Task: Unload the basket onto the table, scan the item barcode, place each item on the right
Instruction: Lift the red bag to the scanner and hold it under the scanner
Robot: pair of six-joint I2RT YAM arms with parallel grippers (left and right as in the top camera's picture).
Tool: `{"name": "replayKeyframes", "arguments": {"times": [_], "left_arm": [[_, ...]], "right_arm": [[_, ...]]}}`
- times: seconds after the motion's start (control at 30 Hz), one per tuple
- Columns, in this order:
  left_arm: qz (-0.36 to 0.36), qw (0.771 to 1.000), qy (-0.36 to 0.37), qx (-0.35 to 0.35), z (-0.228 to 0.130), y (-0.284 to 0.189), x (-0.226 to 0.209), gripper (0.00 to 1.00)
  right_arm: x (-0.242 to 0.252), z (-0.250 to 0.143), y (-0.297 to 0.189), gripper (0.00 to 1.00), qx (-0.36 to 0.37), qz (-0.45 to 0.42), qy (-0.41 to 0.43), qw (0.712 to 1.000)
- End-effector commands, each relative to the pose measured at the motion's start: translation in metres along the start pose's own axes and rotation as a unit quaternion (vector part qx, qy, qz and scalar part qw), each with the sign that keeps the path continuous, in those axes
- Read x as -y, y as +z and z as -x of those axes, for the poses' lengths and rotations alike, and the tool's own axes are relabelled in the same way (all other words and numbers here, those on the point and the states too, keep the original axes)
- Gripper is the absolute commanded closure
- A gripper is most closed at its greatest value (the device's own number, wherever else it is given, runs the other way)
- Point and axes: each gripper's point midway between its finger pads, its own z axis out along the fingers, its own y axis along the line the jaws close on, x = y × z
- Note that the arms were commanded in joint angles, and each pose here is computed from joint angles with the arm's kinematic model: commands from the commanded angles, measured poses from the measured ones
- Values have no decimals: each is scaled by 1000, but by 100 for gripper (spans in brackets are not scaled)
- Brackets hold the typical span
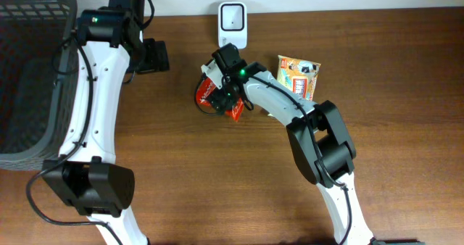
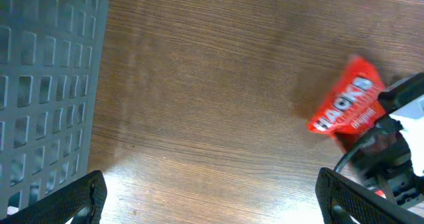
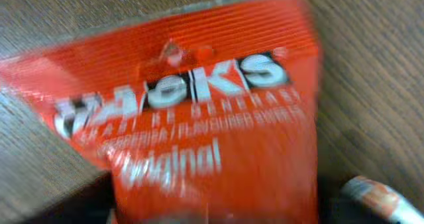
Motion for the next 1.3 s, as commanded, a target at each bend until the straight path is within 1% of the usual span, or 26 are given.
{"name": "replayKeyframes", "arguments": {"times": [0.0,0.03,0.07,0.1,0.17,0.2,0.27,0.3,0.33,0.37,0.43,0.47,0.53,0.57,0.67,0.73,0.77,0.8,0.83,0.87,0.93,0.97,1.03,1.13,1.2,1.27], "left_arm": [[2,1000,-7,7,2,-4,-2,1],[2,1000,-7,7,2,-4,-2,1],[2,1000,-7,7,2,-4,-2,1],[2,1000,-7,7,2,-4,-2,1],[2,1000,-7,7,2,-4,-2,1],[2,1000,-7,7,2,-4,-2,1],[2,1000,-7,7,2,-4,-2,1],[2,1000,-7,7,2,-4,-2,1],[2,1000,-7,7,2,-4,-2,1],[2,1000,-7,7,2,-4,-2,1],[2,1000,-7,7,2,-4,-2,1],[2,1000,-7,7,2,-4,-2,1],[2,1000,-7,7,2,-4,-2,1],[2,1000,-7,7,2,-4,-2,1],[2,1000,-7,7,2,-4,-2,1],[2,1000,-7,7,2,-4,-2,1],[2,1000,-7,7,2,-4,-2,1],[2,1000,-7,7,2,-4,-2,1],[2,1000,-7,7,2,-4,-2,1],[2,1000,-7,7,2,-4,-2,1],[2,1000,-7,7,2,-4,-2,1],[2,1000,-7,7,2,-4,-2,1],[2,1000,-7,7,2,-4,-2,1],[2,1000,-7,7,2,-4,-2,1],[2,1000,-7,7,2,-4,-2,1],[3,1000,-8,7,2,-4,-3,1]], "right_arm": [[6,-4,7,80,-8,-12,51,999],[7,-1,3,96,-6,-12,100,995],[8,3,-3,96,-5,-13,125,992],[12,9,-15,96,-7,-14,174,985],[26,25,-62,96,-16,-5,293,956],[27,32,-84,96,-18,21,345,938],[14,57,-135,96,-10,144,417,897],[11,63,-150,96,-11,187,444,876],[8,64,-161,96,-24,229,484,845],[0,68,-178,96,-43,302,516,800],[-10,73,-217,96,-80,433,542,716],[-10,76,-234,96,-84,482,536,688],[-4,79,-258,96,-79,540,524,654],[1,78,-254,96,-75,529,530,659],[21,65,-217,96,-61,418,564,710],[55,76,-195,96,15,334,551,764],[104,75,-171,96,86,186,531,822],[147,62,-159,96,115,24,541,833],[169,64,-160,96,149,-65,535,829],[179,78,-164,96,187,-107,517,829],[176,135,-176,96,287,-129,387,867],[171,159,-177,96,329,-140,321,877],[176,176,-171,96,392,-149,287,861],[190,170,-154,96,448,-156,282,834],[196,161,-142,96,461,-160,283,826],[196,153,-119,96,447,-159,285,833]]}}
